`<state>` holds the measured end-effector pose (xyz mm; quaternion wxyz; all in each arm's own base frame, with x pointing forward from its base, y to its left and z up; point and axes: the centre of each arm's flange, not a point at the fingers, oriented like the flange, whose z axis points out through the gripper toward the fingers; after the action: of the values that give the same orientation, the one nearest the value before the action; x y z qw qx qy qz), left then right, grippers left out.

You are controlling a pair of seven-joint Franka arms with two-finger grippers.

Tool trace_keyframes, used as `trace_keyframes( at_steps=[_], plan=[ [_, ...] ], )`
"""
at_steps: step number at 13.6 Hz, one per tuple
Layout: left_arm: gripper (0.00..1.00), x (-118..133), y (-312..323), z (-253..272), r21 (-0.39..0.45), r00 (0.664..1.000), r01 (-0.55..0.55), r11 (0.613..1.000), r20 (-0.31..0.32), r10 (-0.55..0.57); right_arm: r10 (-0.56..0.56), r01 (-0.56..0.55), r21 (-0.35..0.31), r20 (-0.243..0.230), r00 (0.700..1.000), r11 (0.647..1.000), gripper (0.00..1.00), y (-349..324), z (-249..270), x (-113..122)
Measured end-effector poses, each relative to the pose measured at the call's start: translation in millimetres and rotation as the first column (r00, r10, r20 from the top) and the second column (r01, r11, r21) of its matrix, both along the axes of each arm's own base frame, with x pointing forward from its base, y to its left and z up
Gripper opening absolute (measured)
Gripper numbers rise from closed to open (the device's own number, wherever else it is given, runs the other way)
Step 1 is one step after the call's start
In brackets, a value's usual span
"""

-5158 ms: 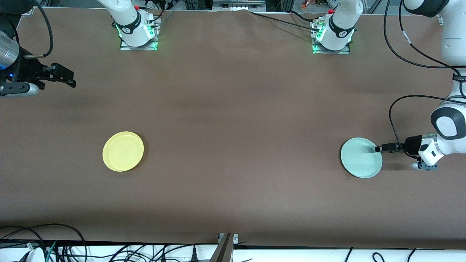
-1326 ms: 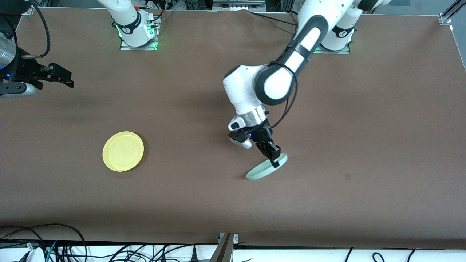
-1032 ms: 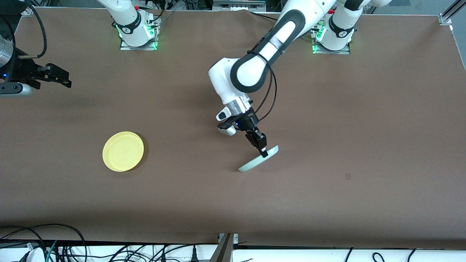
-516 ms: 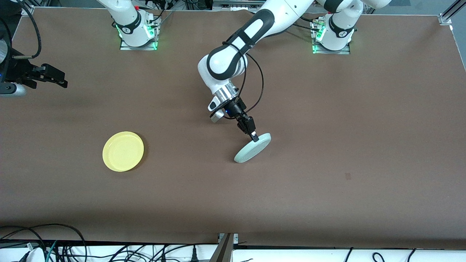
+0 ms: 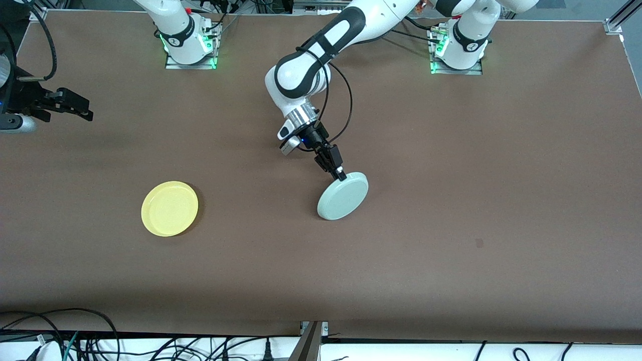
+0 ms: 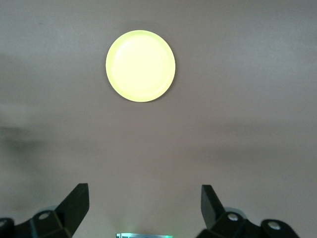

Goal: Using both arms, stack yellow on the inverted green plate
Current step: 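Set the green plate upside down mid-table with the left gripper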

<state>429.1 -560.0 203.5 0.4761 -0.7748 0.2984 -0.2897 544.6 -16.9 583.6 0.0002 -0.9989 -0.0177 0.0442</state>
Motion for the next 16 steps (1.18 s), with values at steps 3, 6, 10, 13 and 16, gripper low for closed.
trace_keyframes(
  at_steps=[3, 6, 10, 13, 16],
  plan=[
    [0.76, -21, -14, -1, -0.088, 0.994, -0.053, 0.995, -0.097, 0.045, -0.005, 0.005, 0.0, -0.001, 1.0, 1.0, 1.0, -3, 0, 0],
    [1.0, -28, -35, 16, -0.234, 0.972, -0.139, 0.962, -0.217, 0.088, -0.006, 0.006, 0.0, -0.002, 1.0, 1.0, 1.0, -3, 0, 0],
    [1.0, -22, -50, 46, -0.39, 0.892, -0.347, 0.853, -0.418, 0.172, -0.006, 0.006, 0.0, -0.002, 1.0, 1.0, 1.0, -3, 0, 0],
    [1.0, 16, -34, 78, -0.46, 0.824, -0.496, 0.736, -0.518, 0.231, -0.006, 0.006, 0.0, -0.002, 1.0, 1.0, 1.0, -3, -1, 0],
    [1.0, 78, 14, 124, -0.517, 0.751, -0.63, 0.579, -0.595, 0.286, -0.006, 0.006, 0.0, -0.002, 1.0, 1.0, 1.0, -3, -1, 0]
  ],
)
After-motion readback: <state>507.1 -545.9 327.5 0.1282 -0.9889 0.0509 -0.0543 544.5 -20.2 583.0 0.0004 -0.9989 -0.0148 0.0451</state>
